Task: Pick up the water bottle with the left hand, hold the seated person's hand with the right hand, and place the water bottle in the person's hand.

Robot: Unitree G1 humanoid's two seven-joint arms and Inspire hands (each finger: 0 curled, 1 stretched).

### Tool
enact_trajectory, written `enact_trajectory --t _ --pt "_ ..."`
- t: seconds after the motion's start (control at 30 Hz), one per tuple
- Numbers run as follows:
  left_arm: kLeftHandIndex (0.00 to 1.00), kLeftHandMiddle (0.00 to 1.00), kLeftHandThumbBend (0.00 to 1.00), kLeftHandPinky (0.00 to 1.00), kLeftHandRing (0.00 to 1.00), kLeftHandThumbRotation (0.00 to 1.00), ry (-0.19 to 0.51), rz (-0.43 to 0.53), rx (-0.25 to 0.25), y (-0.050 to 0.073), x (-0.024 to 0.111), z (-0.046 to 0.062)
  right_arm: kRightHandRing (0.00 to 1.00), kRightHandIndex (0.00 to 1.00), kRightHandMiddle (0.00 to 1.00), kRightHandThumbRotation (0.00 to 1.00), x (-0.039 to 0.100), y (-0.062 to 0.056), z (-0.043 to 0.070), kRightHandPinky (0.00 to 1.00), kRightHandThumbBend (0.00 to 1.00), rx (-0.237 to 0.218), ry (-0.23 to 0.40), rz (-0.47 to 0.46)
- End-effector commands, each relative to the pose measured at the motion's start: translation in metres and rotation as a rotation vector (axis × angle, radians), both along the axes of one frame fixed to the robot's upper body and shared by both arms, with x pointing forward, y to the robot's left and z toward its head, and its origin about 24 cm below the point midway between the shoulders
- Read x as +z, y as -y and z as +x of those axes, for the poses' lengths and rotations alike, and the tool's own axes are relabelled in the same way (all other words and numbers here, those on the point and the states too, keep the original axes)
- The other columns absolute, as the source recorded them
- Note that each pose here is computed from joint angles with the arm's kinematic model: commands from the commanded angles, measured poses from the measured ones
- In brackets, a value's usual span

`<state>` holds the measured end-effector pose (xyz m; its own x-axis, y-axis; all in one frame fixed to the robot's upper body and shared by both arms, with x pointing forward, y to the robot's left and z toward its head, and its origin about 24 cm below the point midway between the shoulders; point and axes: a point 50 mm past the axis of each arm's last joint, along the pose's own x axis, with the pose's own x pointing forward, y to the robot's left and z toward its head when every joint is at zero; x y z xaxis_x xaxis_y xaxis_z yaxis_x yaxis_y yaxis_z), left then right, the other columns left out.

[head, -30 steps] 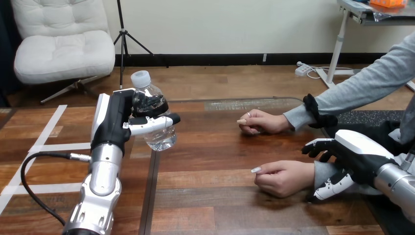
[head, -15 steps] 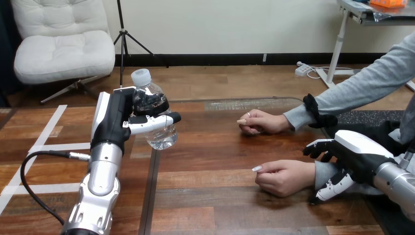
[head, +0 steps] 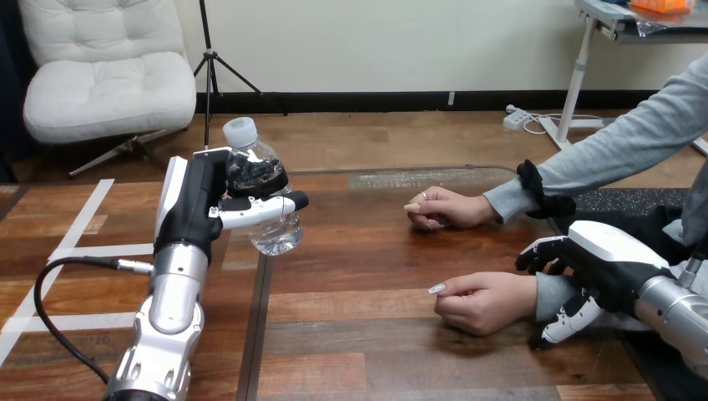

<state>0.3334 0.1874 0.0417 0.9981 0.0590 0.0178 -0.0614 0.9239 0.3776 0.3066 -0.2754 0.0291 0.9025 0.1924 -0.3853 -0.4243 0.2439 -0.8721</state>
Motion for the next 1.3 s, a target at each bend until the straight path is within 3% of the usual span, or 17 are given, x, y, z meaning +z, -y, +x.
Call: enact_trajectory --t 0.0,0.63,1.27 --pt "0.38 0.37 0.76 0.25 0.32 0.0 0.145 0.003 -0.008 -0.002 0.0342 0.011 0.7 0.72 0.73 0.05 0.0168 0.0022 0.0121 0.59 0.99 0.0 0.06 -0.023" --pt "0.38 0.36 0.76 0.25 0.32 0.0 0.144 -0.011 -0.009 -0.003 0.034 0.0114 0.61 0.6 0.63 0.0 0.0184 -0.0007 0.0124 0.56 0.95 0.031 0.092 0.013" --pt "0.38 0.34 0.78 0.22 0.29 0.0 0.14 -0.001 -0.004 -0.0031 0.0342 0.0109 0.54 0.54 0.57 0.0 0.0207 -0.0014 0.0122 0.52 0.92 0.022 0.11 0.084"
